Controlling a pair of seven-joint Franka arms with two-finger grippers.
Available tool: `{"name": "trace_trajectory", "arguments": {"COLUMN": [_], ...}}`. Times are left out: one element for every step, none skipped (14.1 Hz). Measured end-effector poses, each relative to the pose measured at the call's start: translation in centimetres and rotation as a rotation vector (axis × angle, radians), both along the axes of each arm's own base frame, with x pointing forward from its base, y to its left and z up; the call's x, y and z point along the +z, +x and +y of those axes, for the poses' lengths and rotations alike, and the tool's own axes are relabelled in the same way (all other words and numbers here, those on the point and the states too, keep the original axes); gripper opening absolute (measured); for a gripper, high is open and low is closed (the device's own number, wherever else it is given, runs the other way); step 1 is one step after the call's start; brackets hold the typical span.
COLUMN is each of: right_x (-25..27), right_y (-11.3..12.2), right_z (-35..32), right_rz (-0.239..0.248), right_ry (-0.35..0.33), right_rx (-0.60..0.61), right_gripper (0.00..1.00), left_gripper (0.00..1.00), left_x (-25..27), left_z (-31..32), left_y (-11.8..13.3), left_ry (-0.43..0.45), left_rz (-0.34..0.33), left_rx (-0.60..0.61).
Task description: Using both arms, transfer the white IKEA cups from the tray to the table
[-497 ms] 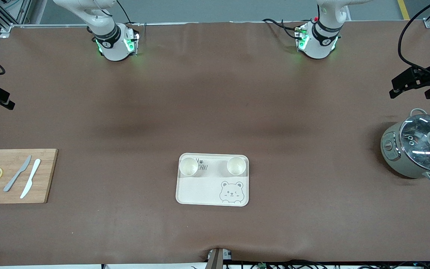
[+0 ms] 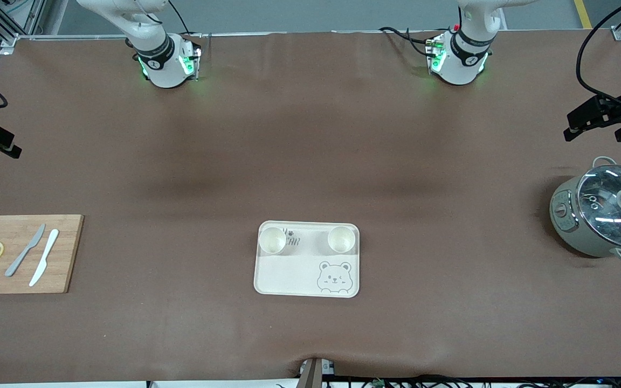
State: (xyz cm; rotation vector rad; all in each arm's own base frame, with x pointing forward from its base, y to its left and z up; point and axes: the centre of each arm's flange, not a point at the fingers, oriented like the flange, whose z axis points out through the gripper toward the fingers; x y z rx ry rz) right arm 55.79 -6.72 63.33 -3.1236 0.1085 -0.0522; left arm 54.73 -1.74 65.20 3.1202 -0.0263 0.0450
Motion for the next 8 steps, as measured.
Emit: {"name": "trace_trajectory", "arguments": {"right_x": [0.0, 0.0, -0.2, -0.5, -1.0, -1.3, -1.5, -1.6], "right_y": [0.0, 0.0, 0.1, 0.2, 0.4, 0.6, 0.7, 0.8], "right_z": [0.0, 0.0, 0.0, 0.0, 0.0, 0.0, 0.1, 0.2], "right_rz": [0.0, 0.001, 0.006, 0.014, 0.022, 0.028, 0.032, 0.034], "right_ry": [0.0, 0.0, 0.001, 0.001, 0.002, 0.002, 0.002, 0.002], "right_rx": [0.0, 0.0, 0.0, 0.0, 0.0, 0.0, 0.002, 0.004], "right_gripper": [1.0, 1.0, 1.0, 1.0, 1.0, 1.0, 1.0, 1.0], "left_gripper": [1.0, 1.0, 1.0, 1.0, 1.0, 1.0, 1.0, 1.0], "left_x": [-0.3, -0.8, -1.5, -2.3, -3.1, -4.0, -5.1, -6.4], "left_z": [0.0, 0.1, 0.1, -0.1, -0.4, -0.9, -1.3, -1.7], "left_y": [0.1, 0.4, 0.8, 1.2, 1.6, 2.1, 2.6, 3.2], "left_ry": [-0.001, -0.002, -0.003, -0.005, -0.006, -0.008, -0.01, -0.013], "left_rz": [0.007, 0.019, 0.032, 0.045, 0.06, 0.075, 0.094, 0.112], "left_rx": [0.001, 0.0, -0.001, -0.004, -0.011, -0.02, -0.028, -0.037]}}
